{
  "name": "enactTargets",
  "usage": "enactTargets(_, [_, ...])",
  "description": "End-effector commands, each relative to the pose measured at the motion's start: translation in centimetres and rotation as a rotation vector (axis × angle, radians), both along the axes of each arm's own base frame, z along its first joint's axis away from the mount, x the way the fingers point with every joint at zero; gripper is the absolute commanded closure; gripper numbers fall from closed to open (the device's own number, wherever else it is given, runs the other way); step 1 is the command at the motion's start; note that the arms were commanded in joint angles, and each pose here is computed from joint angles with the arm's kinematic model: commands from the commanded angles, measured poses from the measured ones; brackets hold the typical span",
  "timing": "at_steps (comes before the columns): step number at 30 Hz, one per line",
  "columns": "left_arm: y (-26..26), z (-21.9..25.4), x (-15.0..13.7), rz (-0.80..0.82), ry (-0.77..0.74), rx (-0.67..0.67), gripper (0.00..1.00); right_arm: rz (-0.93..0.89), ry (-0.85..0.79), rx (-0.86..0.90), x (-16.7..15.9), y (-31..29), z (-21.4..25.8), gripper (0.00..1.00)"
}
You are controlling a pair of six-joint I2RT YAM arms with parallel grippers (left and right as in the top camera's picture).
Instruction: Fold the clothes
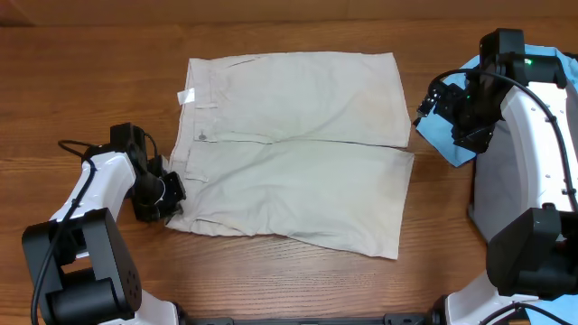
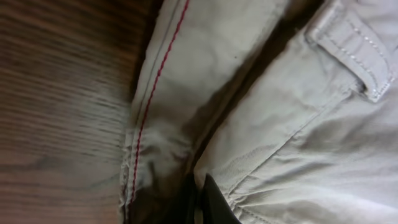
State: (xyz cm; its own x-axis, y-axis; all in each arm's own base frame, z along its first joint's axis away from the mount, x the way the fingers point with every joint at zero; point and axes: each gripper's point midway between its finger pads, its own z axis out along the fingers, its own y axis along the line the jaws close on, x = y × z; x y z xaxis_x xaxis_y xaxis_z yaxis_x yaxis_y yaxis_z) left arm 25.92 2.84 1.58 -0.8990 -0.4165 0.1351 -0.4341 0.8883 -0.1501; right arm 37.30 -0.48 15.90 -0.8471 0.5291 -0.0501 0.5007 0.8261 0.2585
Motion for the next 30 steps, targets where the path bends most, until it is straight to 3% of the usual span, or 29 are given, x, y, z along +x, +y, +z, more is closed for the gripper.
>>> enactTargets(1, [1.1,0.1,-0.4,0.056,0.014,0.057,0.96,-0.002,-0.037,-0.015,0.5,-0.3,1.1,0.00])
enactTargets(15, [0.7,-1.7,-1.2,0.056,0.009,0.049,0.92,-0.002,-0.037,-0.015,0.5,-0.3,1.1,0.00])
enactTargets(20, [-0.1,1.0,0.6,0.014,-0.029,-0.024,0.81,-0.006,-0.049,-0.033,0.8,-0.7,1.1,0.00])
enactTargets(25, [-0.5,4.5,2.8,0.008,-0.078,-0.067,0.56,-0.018,-0.104,-0.059,2.1,-1.2,1.4,0.00])
enactTargets(28, [-0.4,5.7,3.5,0.005,-0.096,-0.063,0.19,0.027,-0.059,0.008,0.8,0.1,1.3,0.00])
enactTargets(29, [-0.3,6.1,3.7,0.006,-0.098,-0.062,0.06,0.072,-0.031,0.020,-0.1,0.5,1.2,0.10])
enactTargets(30, [-0.3,6.4,3.8,0.006,-0.100,-0.062,0.00,0.074,-0.003,0.018,-0.8,0.5,1.0,0.32])
